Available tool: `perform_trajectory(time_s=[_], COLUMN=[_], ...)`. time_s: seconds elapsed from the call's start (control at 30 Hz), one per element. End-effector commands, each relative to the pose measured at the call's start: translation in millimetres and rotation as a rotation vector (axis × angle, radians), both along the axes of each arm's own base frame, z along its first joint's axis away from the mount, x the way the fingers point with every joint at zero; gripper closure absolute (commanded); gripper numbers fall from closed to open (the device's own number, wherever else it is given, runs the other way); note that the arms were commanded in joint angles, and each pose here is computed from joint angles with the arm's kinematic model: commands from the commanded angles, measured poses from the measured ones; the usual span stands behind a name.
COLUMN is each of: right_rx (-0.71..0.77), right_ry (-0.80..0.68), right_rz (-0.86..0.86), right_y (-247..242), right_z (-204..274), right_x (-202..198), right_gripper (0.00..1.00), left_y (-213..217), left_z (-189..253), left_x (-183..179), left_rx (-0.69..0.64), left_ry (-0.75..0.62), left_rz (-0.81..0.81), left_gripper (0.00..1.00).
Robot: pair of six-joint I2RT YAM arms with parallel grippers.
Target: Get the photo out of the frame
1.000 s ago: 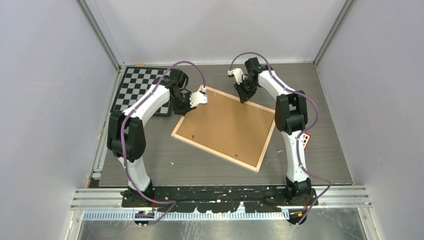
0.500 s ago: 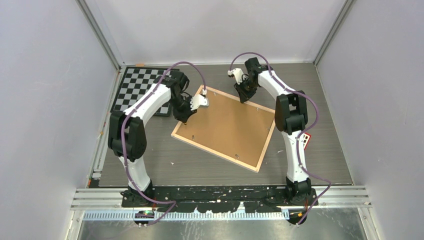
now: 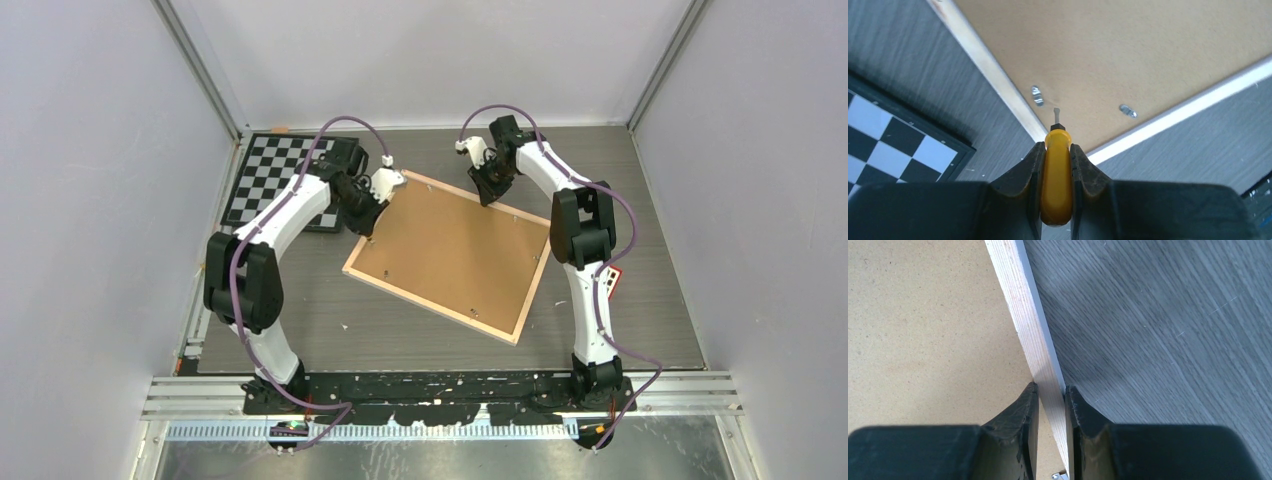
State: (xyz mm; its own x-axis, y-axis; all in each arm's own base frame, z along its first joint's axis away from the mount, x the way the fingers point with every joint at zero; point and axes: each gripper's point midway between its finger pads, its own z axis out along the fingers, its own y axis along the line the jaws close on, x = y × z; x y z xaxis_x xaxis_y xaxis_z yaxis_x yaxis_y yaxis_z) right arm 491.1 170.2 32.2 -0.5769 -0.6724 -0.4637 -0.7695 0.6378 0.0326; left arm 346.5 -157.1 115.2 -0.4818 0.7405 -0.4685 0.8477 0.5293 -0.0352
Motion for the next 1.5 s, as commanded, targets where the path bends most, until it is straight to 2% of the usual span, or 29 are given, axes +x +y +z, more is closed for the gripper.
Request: perform_trajectory(time_s=[0.0,0.47,0.73,1.17,1.3,1.47], right_rx=[0.000,-0.005,-0.007,-0.006,-0.002,0.005], right_ry=[0.020,0.024,0.025,0.026,0.024,0.024], right_rz=[-0.065,-0.069,-0.072,-0.070,-0.070,-0.074], right_y=[3.3,2.4,2.5,3.7,5.6,8.6], right_z=[-4.1,-5.7,-7.6,-8.6,-7.1,-5.4], right_x=[-3.9,-4.5,-3.7,-3.5,-3.4,-3.6], right_gripper=[0.99,0.99,1.00,1.00,0.99,1.00], left_y=[3.9,8.9,2.6,-39.6,-46.2,-49.8], left_z=[18.1,3.6,-10.4,-11.5,-11.2,-12.6], left_x=[29.6,36.3,22.6,-14.1,-18.7,-15.0], left_rx=[-0.001,0.034,0.037,-0.077,-0.111,-0.139], left_ry=[-0.130,-0.136,-0.084,0.049,0.099,0.098], left_rz=[0.123,0.143,0.109,0.003,0.033,0.102], left_gripper=[1.00,1.00,1.00,1.00,1.00,1.00])
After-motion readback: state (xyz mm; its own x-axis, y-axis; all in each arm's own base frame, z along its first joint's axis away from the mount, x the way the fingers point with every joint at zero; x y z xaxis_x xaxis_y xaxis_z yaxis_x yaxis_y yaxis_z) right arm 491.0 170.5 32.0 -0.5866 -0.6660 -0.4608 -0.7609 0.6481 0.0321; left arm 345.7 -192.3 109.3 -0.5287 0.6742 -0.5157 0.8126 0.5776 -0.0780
